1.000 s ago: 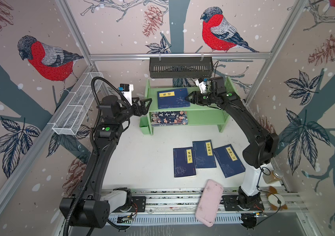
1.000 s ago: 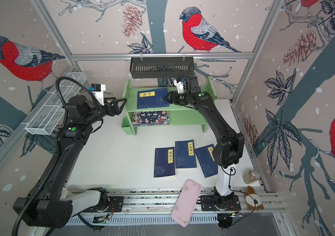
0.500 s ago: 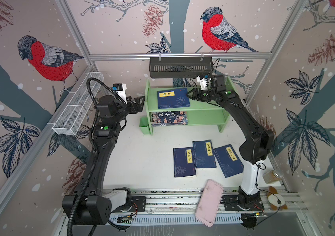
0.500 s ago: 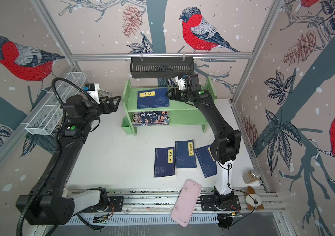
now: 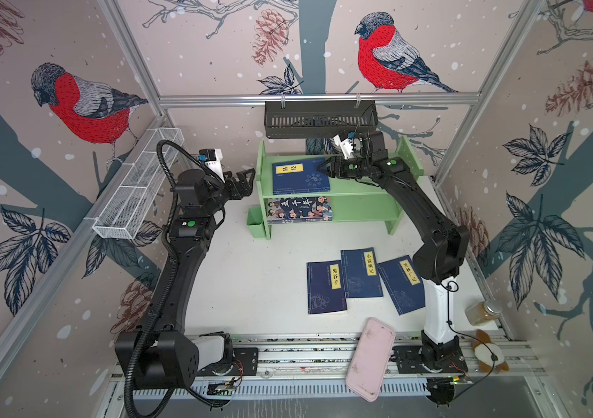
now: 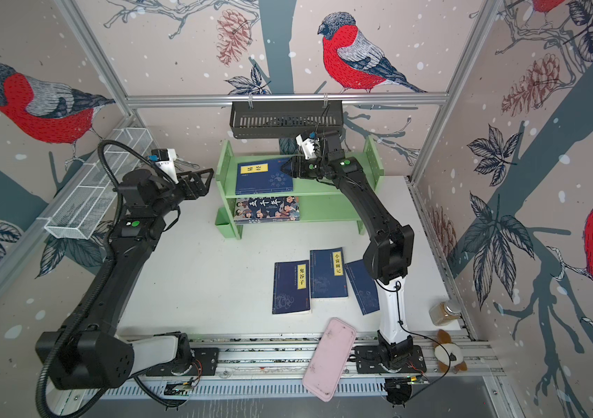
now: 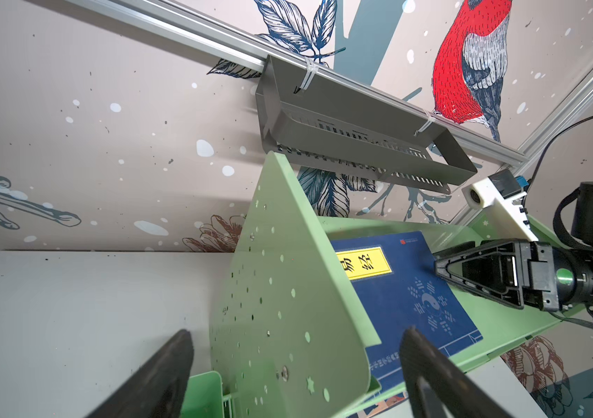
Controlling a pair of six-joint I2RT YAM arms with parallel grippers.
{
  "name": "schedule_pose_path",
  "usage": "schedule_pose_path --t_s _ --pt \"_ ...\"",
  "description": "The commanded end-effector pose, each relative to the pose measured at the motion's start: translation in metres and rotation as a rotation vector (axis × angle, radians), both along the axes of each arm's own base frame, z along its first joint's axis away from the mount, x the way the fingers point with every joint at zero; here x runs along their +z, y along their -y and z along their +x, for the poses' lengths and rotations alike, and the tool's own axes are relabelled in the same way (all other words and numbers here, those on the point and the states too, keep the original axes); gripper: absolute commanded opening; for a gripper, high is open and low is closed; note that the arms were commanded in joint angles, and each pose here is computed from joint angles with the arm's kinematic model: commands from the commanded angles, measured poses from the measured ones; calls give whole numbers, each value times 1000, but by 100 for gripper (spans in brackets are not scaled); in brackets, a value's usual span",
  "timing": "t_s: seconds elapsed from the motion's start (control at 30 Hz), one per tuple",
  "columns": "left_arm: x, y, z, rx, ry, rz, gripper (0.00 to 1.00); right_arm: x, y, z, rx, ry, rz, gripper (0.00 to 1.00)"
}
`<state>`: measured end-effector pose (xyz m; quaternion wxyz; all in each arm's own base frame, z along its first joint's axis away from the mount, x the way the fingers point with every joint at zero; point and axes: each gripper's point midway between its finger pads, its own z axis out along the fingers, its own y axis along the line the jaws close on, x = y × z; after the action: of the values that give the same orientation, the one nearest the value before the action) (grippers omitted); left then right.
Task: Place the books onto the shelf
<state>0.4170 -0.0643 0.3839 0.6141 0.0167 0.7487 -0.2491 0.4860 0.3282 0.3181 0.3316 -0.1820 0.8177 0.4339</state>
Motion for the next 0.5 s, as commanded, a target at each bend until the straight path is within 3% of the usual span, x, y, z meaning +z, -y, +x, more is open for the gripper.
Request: schedule_pose_path --t_s 0.0,0.47 --pt "12 -1 2 1 55 -16 89 -11 -4 -7 18 -41 -19 59" --pt "7 3 3 -20 48 -32 89 -4 -14 -8 22 -43 7 59"
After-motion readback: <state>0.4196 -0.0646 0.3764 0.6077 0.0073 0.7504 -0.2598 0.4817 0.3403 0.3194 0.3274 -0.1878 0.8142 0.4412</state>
